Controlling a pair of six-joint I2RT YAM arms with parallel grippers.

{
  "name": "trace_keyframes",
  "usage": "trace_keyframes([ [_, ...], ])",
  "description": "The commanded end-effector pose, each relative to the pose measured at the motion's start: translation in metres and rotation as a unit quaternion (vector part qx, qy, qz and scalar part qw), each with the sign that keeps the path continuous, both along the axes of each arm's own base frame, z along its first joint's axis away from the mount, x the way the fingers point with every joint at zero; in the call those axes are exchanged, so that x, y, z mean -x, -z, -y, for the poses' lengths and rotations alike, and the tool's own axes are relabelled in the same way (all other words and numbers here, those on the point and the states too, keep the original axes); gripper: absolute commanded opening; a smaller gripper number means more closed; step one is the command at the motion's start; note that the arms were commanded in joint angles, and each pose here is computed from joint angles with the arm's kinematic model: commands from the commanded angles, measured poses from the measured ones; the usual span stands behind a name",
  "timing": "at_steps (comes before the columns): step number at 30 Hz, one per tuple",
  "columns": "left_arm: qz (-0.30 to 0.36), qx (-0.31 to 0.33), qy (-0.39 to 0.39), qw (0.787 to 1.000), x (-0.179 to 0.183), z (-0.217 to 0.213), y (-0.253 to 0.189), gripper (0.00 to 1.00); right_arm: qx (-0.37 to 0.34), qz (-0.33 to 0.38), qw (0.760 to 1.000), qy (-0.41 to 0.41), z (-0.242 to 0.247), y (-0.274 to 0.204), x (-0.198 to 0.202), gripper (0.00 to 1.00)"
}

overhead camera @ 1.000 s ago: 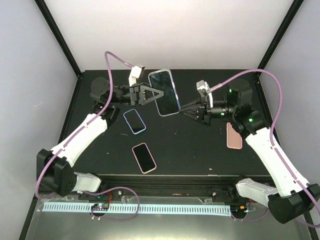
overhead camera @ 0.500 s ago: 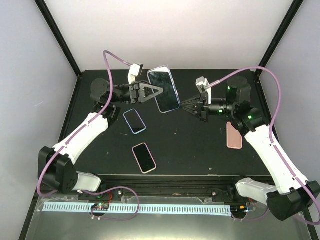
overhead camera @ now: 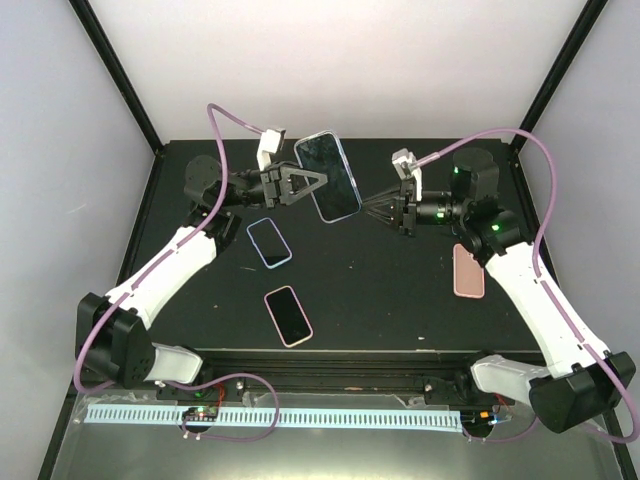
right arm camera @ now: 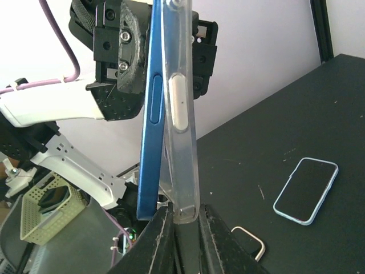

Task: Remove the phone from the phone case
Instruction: Remove the phone case from the phone.

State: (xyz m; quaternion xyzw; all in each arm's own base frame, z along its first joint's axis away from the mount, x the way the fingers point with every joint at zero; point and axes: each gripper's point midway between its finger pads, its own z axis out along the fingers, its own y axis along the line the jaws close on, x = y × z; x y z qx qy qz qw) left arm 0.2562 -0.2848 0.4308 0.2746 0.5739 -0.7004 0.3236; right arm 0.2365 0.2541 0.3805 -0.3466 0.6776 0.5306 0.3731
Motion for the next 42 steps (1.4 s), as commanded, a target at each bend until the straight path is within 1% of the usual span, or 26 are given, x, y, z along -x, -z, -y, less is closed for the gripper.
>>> trace_keyframes([
  [1,0.044,-0.025,0.114,0.992,0.061,0.020,-0.001,0.01,-0.032,0.032,0.999,0.030,-0.006,-0.020,-0.024,0.15],
  [10,0.036,-0.031,0.142,0.989,0.070,0.035,0.008,0.02,-0.066,0.039,0.997,-0.009,-0.013,-0.037,-0.012,0.15],
  [18,0.015,-0.044,0.166,0.985,0.076,0.049,0.024,0.02,-0.096,0.042,0.993,-0.053,-0.021,-0.055,0.002,0.15],
  [20,0.018,-0.046,0.169,0.984,0.077,0.051,0.026,0.02,-0.095,0.037,0.993,-0.052,-0.022,-0.054,0.002,0.12],
  [23,0.028,-0.050,0.162,0.985,0.072,0.051,0.022,0.02,-0.090,0.030,0.995,-0.044,-0.021,-0.050,0.002,0.01],
  [24,0.038,-0.052,0.153,0.986,0.068,0.050,0.022,0.04,-0.088,0.027,0.995,-0.040,-0.020,-0.049,0.001,0.01],
  [26,0.036,-0.061,0.131,0.989,0.057,0.047,0.022,0.08,-0.084,0.021,0.996,-0.032,-0.019,-0.047,0.000,0.01],
  [29,0.033,-0.062,0.089,0.994,0.036,0.037,0.019,0.18,-0.081,0.013,0.996,-0.020,-0.017,-0.044,-0.002,0.01],
  [31,0.030,-0.071,0.055,0.995,0.021,0.031,0.020,0.22,-0.079,0.004,0.997,-0.008,-0.015,-0.041,-0.007,0.01],
  [34,0.032,-0.087,0.018,0.996,0.005,0.025,0.024,0.37,-0.081,-0.014,0.997,0.007,-0.010,-0.036,-0.016,0.01],
  [36,0.031,-0.087,0.013,0.996,0.002,0.023,0.024,0.47,-0.087,-0.029,0.996,0.008,-0.009,-0.031,-0.019,0.01],
  [37,0.031,-0.086,0.011,0.996,0.002,0.022,0.023,0.54,-0.088,-0.033,0.996,0.009,-0.008,-0.029,-0.019,0.01],
  [39,0.035,-0.085,0.007,0.996,0.001,0.020,0.022,0.61,-0.088,-0.045,0.995,0.014,-0.008,-0.023,-0.022,0.01],
  [42,0.045,-0.094,-0.017,0.994,-0.006,0.017,0.020,0.71,-0.088,-0.069,0.993,0.042,-0.004,-0.013,-0.032,0.01],
])
